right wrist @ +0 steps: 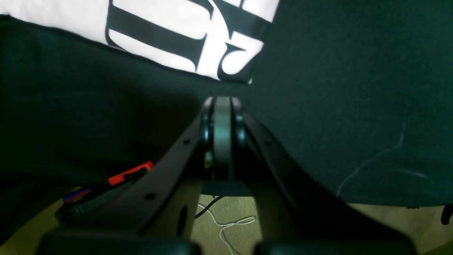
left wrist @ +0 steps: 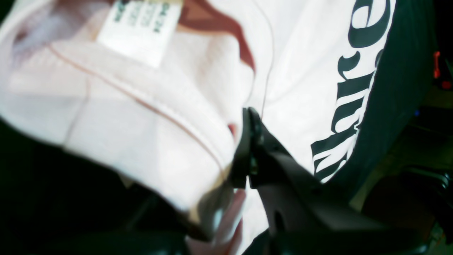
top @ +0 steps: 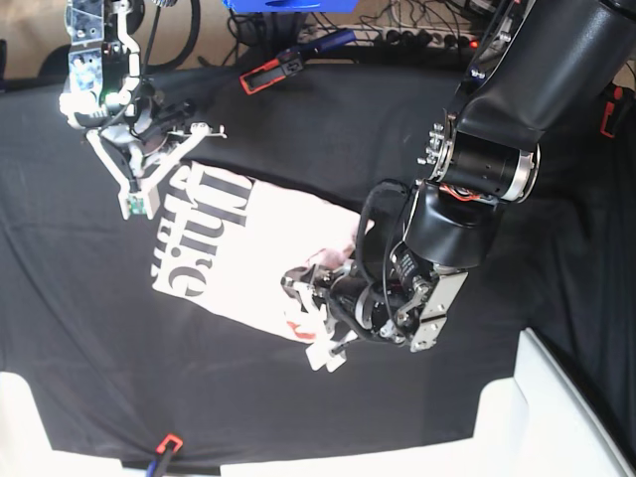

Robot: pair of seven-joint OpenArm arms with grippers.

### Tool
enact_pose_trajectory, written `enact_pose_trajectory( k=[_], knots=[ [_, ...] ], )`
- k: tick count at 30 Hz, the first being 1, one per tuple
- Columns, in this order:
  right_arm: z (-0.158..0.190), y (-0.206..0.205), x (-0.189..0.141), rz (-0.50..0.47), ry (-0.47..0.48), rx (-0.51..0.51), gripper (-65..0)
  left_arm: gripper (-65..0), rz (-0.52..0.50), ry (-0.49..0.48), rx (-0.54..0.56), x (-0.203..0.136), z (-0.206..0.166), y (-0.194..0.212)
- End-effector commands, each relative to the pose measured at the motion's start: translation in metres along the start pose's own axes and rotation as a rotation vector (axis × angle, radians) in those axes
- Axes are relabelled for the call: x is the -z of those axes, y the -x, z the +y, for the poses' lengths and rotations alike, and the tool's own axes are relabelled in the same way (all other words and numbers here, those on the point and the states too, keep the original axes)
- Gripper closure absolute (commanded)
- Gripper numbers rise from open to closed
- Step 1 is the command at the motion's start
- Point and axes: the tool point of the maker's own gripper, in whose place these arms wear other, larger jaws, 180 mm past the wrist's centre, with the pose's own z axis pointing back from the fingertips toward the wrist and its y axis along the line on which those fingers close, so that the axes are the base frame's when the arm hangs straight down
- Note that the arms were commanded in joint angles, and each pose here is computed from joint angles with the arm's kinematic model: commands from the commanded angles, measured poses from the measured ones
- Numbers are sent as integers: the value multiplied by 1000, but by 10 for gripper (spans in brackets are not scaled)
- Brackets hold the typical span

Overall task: Fold the T-shirt properly
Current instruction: 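Drag the held shirt edge with the left gripper, rotating the shirt, then open the left gripper and withdraw it from the shirt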

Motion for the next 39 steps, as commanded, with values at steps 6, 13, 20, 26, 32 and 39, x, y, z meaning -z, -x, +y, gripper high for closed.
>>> enact_pose_trajectory(
  k=[6,13,20,26,32,39],
  knots=[
    [0,-8,-3,-32,-2,-5,-6,-267,-85,10,22,-12,-5,-35],
    [0,-8,-3,-32,-2,-5,-9,-341,-169,4,51,-22,-7,-59],
    [0,-21,-3,-101,-3,-2,-13,-341,-324,17,-60,-71,18,-91],
    [10,-43,-5,-145,-59,-99,-104,-336,-307,-75,-72,-110,59,-62],
    [12,-61,-9,-195,-125,-220,-206,-312,-256,-176,36,-126,58,-1],
    [-29,-82,-26,-249,-212,-198,-405,0,-169,-233,57,-127,48,88]
  ],
)
